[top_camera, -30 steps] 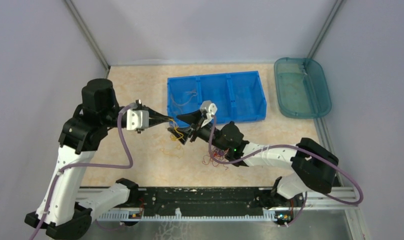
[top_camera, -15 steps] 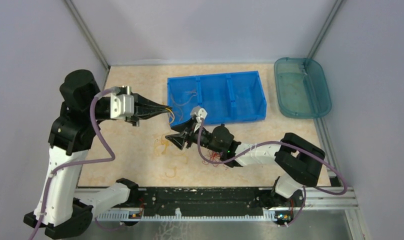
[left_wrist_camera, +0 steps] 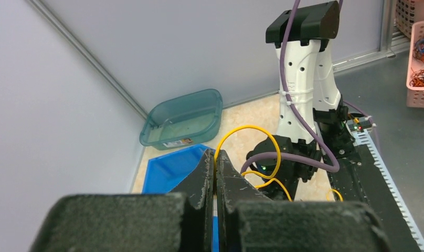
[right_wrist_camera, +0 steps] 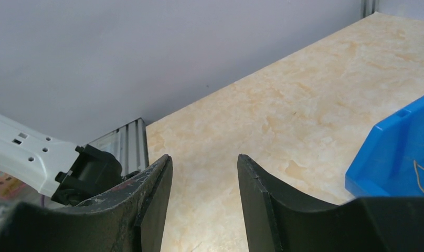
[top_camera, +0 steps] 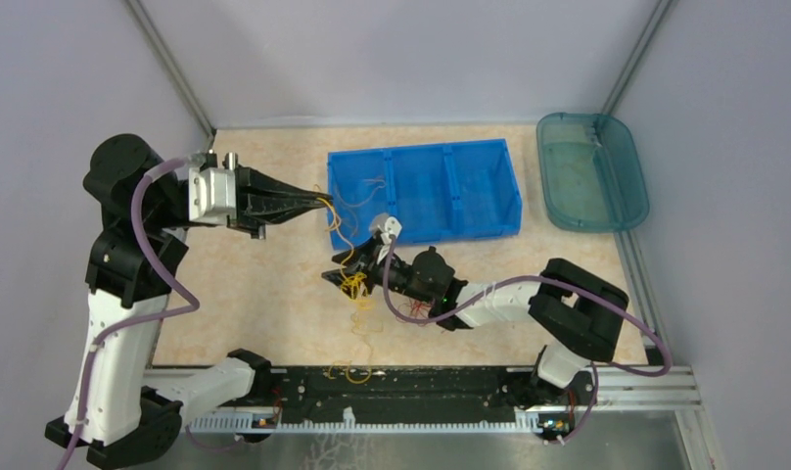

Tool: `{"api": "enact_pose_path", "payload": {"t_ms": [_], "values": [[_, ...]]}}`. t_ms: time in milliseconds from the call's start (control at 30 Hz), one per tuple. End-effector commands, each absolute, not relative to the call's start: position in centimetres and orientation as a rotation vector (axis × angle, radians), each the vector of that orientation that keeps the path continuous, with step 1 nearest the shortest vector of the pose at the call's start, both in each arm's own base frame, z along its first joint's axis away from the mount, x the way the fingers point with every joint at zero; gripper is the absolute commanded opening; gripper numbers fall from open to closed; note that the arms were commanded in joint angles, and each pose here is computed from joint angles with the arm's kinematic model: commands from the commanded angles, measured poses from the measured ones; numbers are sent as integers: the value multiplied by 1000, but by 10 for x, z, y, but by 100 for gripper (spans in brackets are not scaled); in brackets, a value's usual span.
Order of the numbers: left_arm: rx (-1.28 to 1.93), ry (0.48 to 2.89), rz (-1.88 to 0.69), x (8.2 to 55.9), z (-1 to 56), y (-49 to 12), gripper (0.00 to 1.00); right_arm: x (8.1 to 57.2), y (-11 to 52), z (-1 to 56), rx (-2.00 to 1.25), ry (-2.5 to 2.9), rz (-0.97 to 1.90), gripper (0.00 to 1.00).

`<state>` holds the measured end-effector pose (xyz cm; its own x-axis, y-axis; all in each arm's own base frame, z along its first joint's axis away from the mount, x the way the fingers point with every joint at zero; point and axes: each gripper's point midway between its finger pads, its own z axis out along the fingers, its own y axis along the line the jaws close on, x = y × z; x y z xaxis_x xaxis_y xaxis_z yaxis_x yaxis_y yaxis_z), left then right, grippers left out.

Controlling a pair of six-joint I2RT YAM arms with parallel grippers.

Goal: Untangle the cables

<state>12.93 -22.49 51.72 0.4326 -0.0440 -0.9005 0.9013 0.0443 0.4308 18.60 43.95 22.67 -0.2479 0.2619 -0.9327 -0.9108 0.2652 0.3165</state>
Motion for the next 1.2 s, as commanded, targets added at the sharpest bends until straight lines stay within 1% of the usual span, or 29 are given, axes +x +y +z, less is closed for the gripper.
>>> {"api": "enact_pose_path", "payload": {"t_ms": [0, 100, 167, 267, 400, 467, 567, 700, 933, 1033, 1167], "values": [[1322, 788, -800, 128, 532, -222, 1, 181, 431, 245, -623, 1309, 1292, 50], [1335, 801, -733, 137, 519, -220, 1, 187, 417, 256, -632, 1314, 1243, 51], [1352, 795, -681, 141, 511, -218, 1, 195, 404, 264, -627, 1328, 1203, 55], [1362, 793, -630, 145, 504, -216, 1, 209, 381, 277, -600, 1338, 1163, 65], [1397, 774, -610, 144, 496, -216, 1, 198, 355, 304, -637, 1199, 1172, 79], [1401, 771, -600, 146, 494, -215, 1, 196, 351, 310, -675, 1181, 1156, 82], [1407, 767, -587, 148, 491, -216, 1, 177, 351, 326, -776, 1098, 1194, 83], [1412, 771, -592, 150, 489, -217, 1, 143, 360, 351, -926, 965, 1330, 83], [1411, 782, -608, 152, 488, -219, 1, 125, 384, 385, -987, 870, 1415, 81], [1410, 779, -616, 150, 491, -219, 1, 128, 402, 384, -999, 893, 1449, 75], [1405, 774, -621, 148, 496, -219, 1, 133, 417, 378, -984, 921, 1508, 61]]}}
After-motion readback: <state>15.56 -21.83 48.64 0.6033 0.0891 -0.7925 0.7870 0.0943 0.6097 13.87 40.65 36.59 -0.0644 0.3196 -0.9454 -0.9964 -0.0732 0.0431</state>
